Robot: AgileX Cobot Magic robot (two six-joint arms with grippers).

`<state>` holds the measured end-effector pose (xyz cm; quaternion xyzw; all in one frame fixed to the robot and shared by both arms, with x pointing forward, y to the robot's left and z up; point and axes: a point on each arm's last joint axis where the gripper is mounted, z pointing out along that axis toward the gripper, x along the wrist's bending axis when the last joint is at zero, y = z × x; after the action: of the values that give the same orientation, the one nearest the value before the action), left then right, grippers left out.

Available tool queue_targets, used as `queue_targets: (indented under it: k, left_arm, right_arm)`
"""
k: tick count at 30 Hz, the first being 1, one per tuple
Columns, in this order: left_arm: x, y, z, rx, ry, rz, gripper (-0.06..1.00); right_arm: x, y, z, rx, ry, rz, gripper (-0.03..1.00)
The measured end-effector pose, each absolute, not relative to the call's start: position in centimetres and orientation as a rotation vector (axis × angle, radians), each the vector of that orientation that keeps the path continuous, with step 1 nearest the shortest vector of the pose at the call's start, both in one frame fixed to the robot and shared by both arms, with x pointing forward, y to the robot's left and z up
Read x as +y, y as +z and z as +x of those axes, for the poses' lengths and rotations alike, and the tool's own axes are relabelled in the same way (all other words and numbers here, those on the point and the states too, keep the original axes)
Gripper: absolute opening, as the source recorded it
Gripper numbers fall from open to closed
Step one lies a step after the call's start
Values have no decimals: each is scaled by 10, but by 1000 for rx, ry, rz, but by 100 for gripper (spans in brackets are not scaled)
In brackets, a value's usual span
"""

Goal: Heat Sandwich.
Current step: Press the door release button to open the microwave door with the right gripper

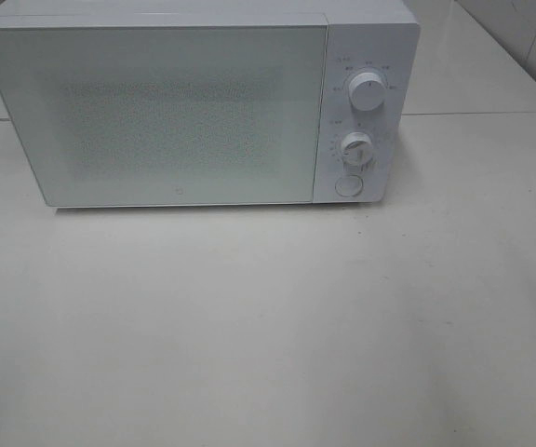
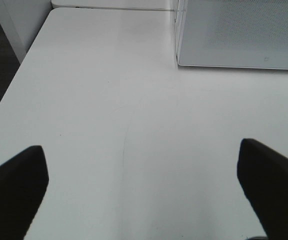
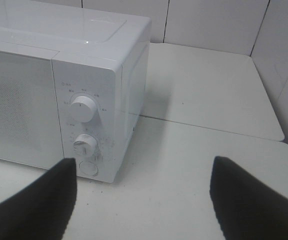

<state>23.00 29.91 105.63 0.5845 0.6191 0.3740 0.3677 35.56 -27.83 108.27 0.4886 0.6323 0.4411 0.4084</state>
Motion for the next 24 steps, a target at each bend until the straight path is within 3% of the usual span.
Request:
queue_targets:
  k: [24]
  left_arm:
    - [299, 1056, 230, 1590, 961, 1501, 97]
  right_arm:
    - [-259, 1052, 440, 1587, 1163, 1217, 72]
